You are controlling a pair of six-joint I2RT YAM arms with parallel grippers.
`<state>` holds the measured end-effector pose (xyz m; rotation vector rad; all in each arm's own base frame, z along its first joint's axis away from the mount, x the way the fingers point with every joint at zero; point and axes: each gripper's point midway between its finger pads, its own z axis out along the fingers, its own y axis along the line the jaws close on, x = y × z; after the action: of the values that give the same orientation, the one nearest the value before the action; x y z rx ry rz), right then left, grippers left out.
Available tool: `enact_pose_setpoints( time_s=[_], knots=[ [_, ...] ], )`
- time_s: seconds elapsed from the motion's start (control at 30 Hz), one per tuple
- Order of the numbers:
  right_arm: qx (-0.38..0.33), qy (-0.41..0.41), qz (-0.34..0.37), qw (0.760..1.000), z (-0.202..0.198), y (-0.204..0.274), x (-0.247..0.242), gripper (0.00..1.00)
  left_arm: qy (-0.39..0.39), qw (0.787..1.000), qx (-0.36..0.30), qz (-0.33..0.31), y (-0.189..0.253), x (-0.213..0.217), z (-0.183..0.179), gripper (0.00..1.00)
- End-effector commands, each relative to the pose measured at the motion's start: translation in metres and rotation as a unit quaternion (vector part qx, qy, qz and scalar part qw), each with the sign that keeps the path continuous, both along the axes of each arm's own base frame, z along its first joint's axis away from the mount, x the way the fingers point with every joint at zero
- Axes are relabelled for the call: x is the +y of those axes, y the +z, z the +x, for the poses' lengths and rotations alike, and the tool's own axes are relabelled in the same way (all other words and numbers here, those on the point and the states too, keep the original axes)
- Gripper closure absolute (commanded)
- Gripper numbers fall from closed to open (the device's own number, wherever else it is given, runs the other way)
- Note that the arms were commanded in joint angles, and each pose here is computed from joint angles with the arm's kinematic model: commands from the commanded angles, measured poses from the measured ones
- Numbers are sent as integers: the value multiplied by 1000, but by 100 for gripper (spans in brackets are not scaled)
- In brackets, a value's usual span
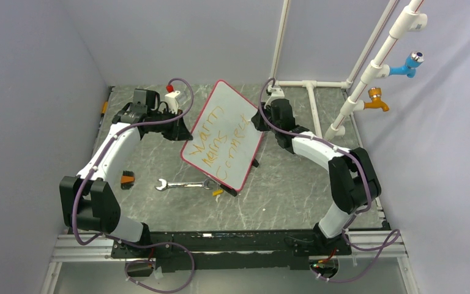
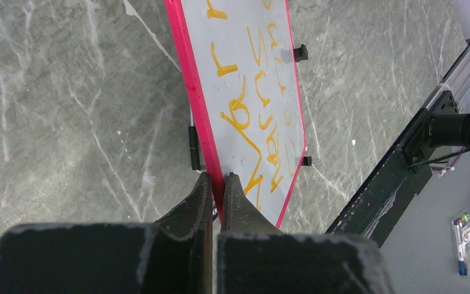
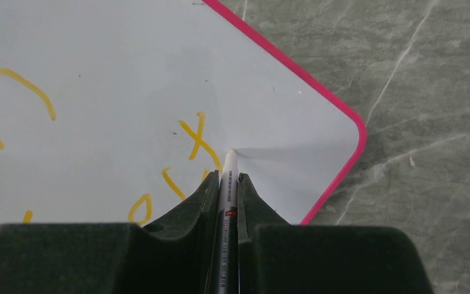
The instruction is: Write a sentence on the whiteboard
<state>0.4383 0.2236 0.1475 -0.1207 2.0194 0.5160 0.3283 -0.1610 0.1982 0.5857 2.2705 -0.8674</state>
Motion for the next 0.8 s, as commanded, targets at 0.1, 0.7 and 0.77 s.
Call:
enact_pose_setpoints(
  time_s=[0.1,0.7,0.77],
  knots=[
    [-28,-20,-9,999,24,24,-2,100,-30,998,-59,-10,22,-6,2,100],
    [45,-113,14,992,-34,13,-58,100,-28,998,-61,-11,23,-6,1,100],
    [59,-114,14,992,-44,11,-62,100,-28,998,-62,-11,24,-6,1,100]
  ],
)
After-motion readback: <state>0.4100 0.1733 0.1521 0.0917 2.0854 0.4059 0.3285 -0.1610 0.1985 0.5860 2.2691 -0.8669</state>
